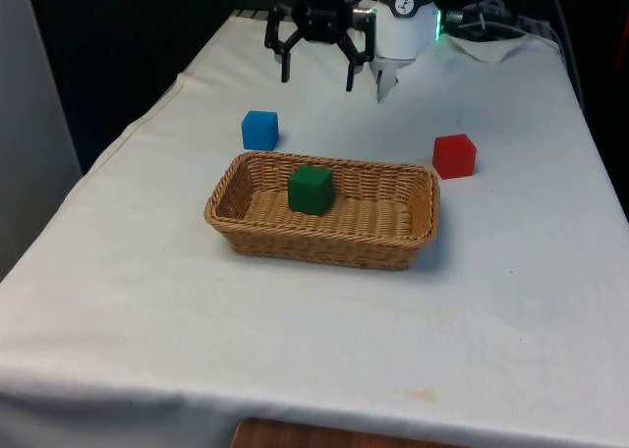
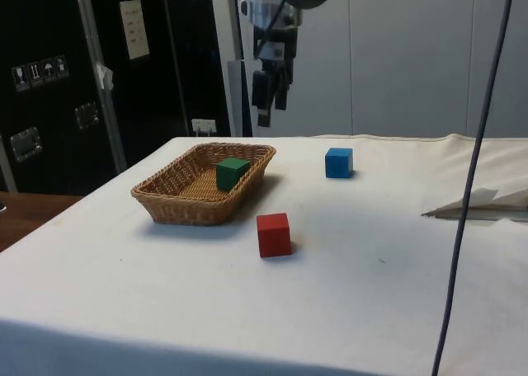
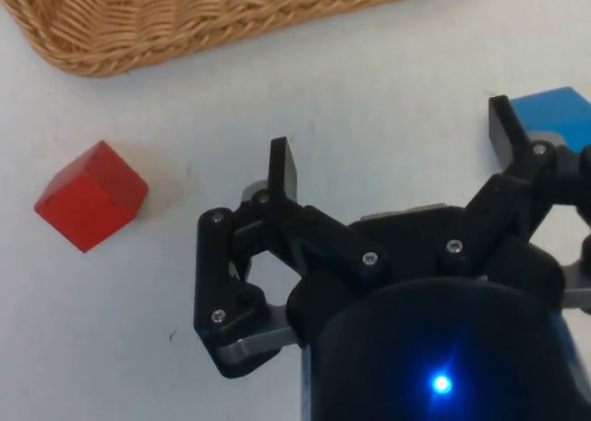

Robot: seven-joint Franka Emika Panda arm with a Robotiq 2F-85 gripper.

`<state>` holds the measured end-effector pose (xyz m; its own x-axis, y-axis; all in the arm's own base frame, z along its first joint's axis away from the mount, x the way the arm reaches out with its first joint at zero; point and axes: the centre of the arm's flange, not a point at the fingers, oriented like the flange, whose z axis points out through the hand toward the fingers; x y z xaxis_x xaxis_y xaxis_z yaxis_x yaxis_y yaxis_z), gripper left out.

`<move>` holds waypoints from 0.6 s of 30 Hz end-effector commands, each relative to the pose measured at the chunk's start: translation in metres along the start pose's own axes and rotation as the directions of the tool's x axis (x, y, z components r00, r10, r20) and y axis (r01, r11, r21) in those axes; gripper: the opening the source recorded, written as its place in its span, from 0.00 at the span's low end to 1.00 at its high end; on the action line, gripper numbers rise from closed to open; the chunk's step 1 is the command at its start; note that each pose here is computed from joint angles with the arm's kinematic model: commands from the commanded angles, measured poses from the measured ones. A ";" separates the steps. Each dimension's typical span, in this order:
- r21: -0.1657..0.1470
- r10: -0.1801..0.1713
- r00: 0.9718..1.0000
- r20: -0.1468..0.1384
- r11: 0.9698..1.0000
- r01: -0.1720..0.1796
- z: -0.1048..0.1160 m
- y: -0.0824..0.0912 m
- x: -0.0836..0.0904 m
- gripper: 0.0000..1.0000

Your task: Pick up exactly two blocks and place them into the basket.

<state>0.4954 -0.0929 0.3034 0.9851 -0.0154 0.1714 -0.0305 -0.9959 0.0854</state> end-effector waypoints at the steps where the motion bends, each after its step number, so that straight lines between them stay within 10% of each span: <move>1: -0.002 -0.010 1.000 -0.005 1.000 0.010 0.000 0.003 -0.004 1.00; 18: 0.033 -0.064 0.998 0.018 0.997 0.063 0.012 0.035 -0.040 1.00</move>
<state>0.4589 -0.1270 0.2866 0.9893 0.0427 0.1398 0.0337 -0.9972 0.0663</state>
